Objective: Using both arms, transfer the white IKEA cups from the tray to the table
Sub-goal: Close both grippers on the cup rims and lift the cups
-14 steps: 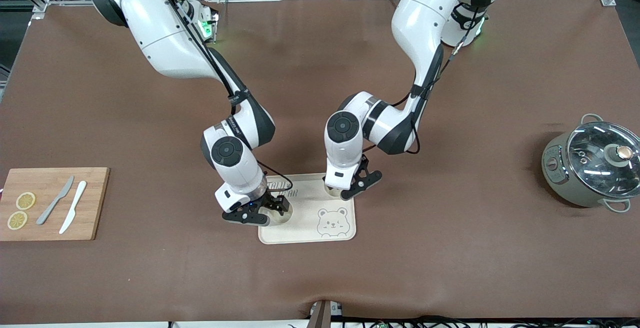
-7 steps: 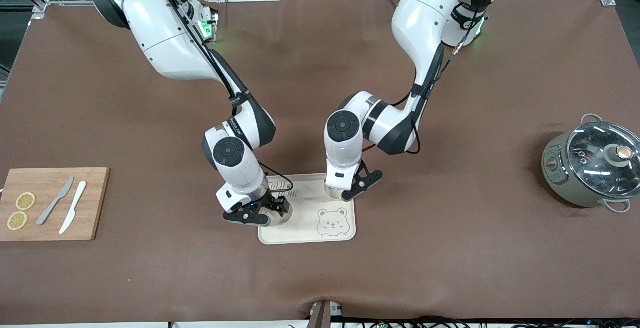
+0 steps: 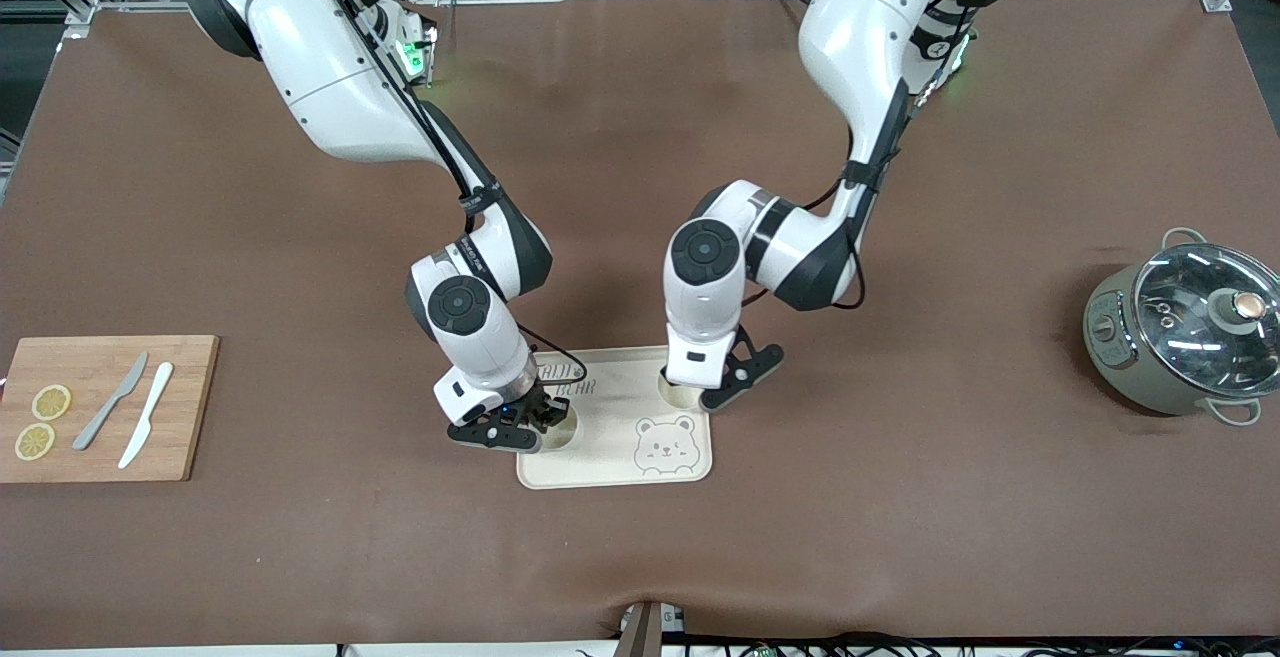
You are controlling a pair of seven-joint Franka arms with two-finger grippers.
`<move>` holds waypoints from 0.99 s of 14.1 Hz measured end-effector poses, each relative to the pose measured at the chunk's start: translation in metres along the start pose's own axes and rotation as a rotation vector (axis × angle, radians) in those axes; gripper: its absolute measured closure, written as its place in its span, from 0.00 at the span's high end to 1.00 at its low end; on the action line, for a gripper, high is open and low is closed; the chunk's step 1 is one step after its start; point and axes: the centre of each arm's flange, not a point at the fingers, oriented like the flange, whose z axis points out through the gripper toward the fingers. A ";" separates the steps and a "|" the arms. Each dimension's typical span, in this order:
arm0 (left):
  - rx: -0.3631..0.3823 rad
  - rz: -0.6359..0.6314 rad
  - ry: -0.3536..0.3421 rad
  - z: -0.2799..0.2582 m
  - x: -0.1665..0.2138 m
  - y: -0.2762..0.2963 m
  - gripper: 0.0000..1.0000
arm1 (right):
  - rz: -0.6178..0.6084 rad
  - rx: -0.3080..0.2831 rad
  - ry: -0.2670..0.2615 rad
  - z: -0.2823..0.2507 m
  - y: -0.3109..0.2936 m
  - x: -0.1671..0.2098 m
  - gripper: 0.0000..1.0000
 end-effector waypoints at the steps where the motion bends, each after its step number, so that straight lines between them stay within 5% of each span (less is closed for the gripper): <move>1: 0.007 0.003 -0.004 -0.009 0.012 -0.005 0.04 | 0.000 0.000 0.000 0.000 0.000 0.000 0.07; 9: 0.022 0.039 -0.013 -0.038 0.084 -0.039 0.04 | 0.004 0.000 0.006 -0.005 -0.001 0.005 0.04; 14: 0.043 0.037 -0.020 -0.034 0.132 -0.067 0.04 | 0.025 -0.075 -0.057 -0.050 0.009 0.029 0.04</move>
